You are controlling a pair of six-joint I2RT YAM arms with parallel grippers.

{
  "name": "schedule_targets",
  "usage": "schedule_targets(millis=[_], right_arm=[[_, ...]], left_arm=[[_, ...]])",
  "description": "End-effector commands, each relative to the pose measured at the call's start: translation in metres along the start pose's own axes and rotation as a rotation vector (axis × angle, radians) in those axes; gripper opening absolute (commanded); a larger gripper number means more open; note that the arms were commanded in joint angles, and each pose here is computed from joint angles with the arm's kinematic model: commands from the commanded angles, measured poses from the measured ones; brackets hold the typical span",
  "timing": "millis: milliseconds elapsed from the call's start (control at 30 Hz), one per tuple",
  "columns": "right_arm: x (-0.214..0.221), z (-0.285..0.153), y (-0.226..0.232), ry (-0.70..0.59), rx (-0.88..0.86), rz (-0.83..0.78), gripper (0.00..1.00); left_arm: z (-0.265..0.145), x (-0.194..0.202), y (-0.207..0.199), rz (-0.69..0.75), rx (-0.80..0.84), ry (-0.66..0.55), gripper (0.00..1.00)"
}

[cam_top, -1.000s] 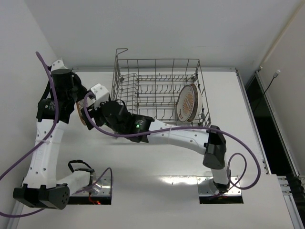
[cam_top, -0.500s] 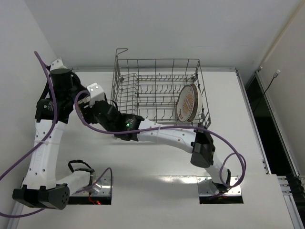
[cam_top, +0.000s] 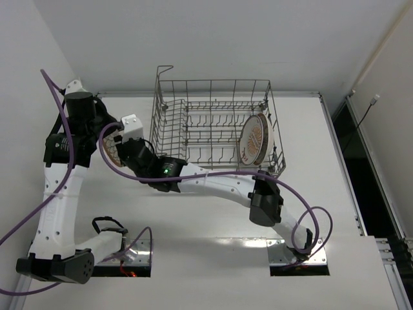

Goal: Load the plates into the dish rack

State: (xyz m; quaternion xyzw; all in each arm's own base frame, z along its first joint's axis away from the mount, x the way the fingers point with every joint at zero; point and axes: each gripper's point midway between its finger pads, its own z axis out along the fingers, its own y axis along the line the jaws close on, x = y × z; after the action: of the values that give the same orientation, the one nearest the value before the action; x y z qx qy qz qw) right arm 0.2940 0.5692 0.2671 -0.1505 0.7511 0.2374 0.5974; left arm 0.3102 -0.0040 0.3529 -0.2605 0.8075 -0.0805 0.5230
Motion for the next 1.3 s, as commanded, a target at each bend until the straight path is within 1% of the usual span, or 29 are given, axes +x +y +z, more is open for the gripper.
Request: schedule_targets(millis=[0,33,100,133,200,233,267,333,400,433,500,567,633,767,800,867,933,1000,1067,1100,1133,1200,1267], right_arm=[[-0.019,0.002,-0.009,-0.051,0.075,0.069,0.28],[-0.019,0.002,-0.011,-0.056,0.086,0.08,0.24],[-0.02,0.001,-0.019,-0.063,0.129,0.084,0.2],[-0.02,0.001,-0.021,-0.067,0.14,0.084,0.14],[-0.024,-0.002,-0.028,-0.072,0.174,0.086,0.08],[-0.024,-0.002,-0.029,-0.076,0.183,0.099,0.01],[-0.029,-0.005,-0.031,-0.081,0.191,0.109,0.0],[-0.033,-0.011,-0.033,-0.09,0.214,0.106,0.0],[-0.046,-0.018,-0.038,-0.107,0.238,0.121,0.0],[-0.045,-0.018,-0.039,-0.101,0.241,0.115,0.0],[-0.063,-0.025,-0.042,-0.121,0.256,0.128,0.0],[-0.075,-0.031,-0.045,-0.127,0.267,0.122,0.0],[-0.094,-0.04,-0.055,-0.141,0.283,0.133,0.0],[-0.114,-0.056,-0.062,-0.152,0.279,0.138,0.0],[-0.122,-0.063,-0.065,-0.155,0.278,0.133,0.0],[-0.13,-0.067,-0.073,-0.157,0.287,0.134,0.0],[-0.144,-0.075,-0.08,-0.174,0.29,0.15,0.0],[-0.161,-0.083,-0.089,-0.197,0.293,0.175,0.0],[-0.168,-0.088,-0.095,-0.202,0.291,0.169,0.0],[-0.173,-0.091,-0.096,-0.207,0.29,0.166,0.0],[-0.183,-0.098,-0.099,-0.221,0.285,0.182,0.0],[-0.188,-0.1,-0.105,-0.229,0.294,0.18,0.0],[-0.202,-0.11,-0.114,-0.246,0.298,0.189,0.0]], left_arm=[[-0.037,-0.048,-0.033,-0.056,0.155,-0.17,0.0],[-0.042,-0.049,-0.033,-0.067,0.161,-0.178,0.0],[-0.045,-0.049,-0.032,-0.067,0.161,-0.178,0.0],[-0.045,-0.048,-0.033,-0.066,0.169,-0.174,0.0],[-0.049,-0.049,-0.033,-0.068,0.174,-0.181,0.0],[-0.049,-0.047,-0.032,-0.066,0.169,-0.174,0.0],[-0.049,-0.047,-0.032,-0.066,0.169,-0.174,0.0],[-0.049,-0.046,-0.033,-0.065,0.177,-0.169,0.0],[-0.053,-0.045,-0.033,-0.064,0.185,-0.164,0.0],[-0.053,-0.045,-0.033,-0.064,0.185,-0.164,0.0],[-0.051,-0.039,-0.036,-0.05,0.202,-0.143,0.0],[-0.054,-0.036,-0.037,-0.028,0.222,-0.136,0.03],[-0.06,-0.039,-0.045,-0.006,0.284,-0.166,0.14],[-0.066,-0.037,-0.056,0.047,0.364,-0.174,0.23],[-0.067,-0.035,-0.056,0.048,0.376,-0.176,0.29],[-0.071,-0.037,-0.06,0.059,0.404,-0.193,0.35],[-0.077,-0.036,-0.061,0.084,0.428,-0.204,0.35],[-0.081,-0.038,-0.062,0.117,0.441,-0.223,0.4],[-0.083,-0.041,-0.058,0.131,0.423,-0.246,0.42],[-0.077,-0.04,-0.049,0.138,0.374,-0.248,0.42],[-0.081,-0.043,-0.046,0.152,0.361,-0.269,0.44],[-0.074,-0.041,-0.035,0.156,0.31,-0.275,0.44],[-0.065,-0.029,-0.029,0.16,0.278,-0.253,0.44]])
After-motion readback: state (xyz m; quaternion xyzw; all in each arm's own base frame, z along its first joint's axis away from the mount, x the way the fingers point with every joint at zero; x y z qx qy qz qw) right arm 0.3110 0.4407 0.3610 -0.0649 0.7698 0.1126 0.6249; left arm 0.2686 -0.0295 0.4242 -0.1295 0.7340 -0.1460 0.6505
